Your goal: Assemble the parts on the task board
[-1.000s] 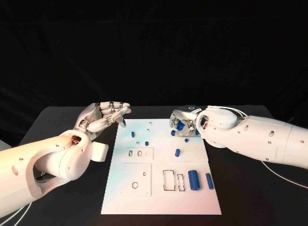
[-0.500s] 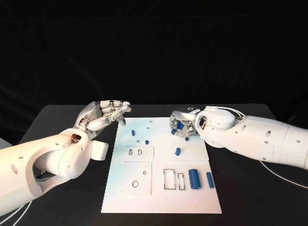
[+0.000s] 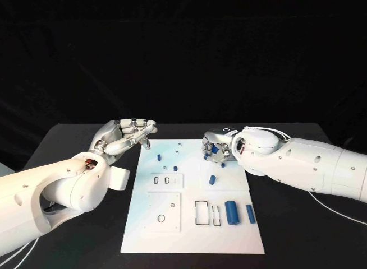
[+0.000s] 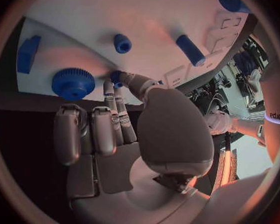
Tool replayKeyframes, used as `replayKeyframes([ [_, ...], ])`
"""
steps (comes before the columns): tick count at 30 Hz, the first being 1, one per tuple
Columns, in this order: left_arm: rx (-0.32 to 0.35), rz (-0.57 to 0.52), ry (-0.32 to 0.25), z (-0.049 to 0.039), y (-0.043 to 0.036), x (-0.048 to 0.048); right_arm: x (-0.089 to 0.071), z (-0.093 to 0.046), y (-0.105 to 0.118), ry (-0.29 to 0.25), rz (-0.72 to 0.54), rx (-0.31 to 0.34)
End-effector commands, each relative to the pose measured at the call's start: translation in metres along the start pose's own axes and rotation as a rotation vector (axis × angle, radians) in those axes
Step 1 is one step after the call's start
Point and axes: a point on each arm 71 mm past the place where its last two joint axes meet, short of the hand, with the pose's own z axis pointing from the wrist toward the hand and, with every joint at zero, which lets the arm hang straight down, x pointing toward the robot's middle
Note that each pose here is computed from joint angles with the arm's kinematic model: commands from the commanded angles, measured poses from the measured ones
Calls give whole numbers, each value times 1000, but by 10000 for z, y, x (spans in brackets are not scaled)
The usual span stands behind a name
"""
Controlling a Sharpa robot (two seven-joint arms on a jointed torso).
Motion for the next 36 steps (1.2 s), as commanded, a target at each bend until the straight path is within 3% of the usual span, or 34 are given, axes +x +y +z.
replayKeyframes([
  [1, 4, -11, 24, 6, -13, 29, 1, 4, 4, -6, -16, -1],
  [6, 2, -13, 26, 6, -12, 30, -19, 6, 10, -41, -24, 0],
  [18, 0, -17, 27, 6, -10, 21, -137, 2, 130, -211, -17, -6],
  [24, 0, -18, 26, 10, -7, 15, -197, 71, 228, -277, -15, -2],
  [36, -1, -20, 29, 16, -5, 17, -258, 283, 365, -333, -15, 9],
])
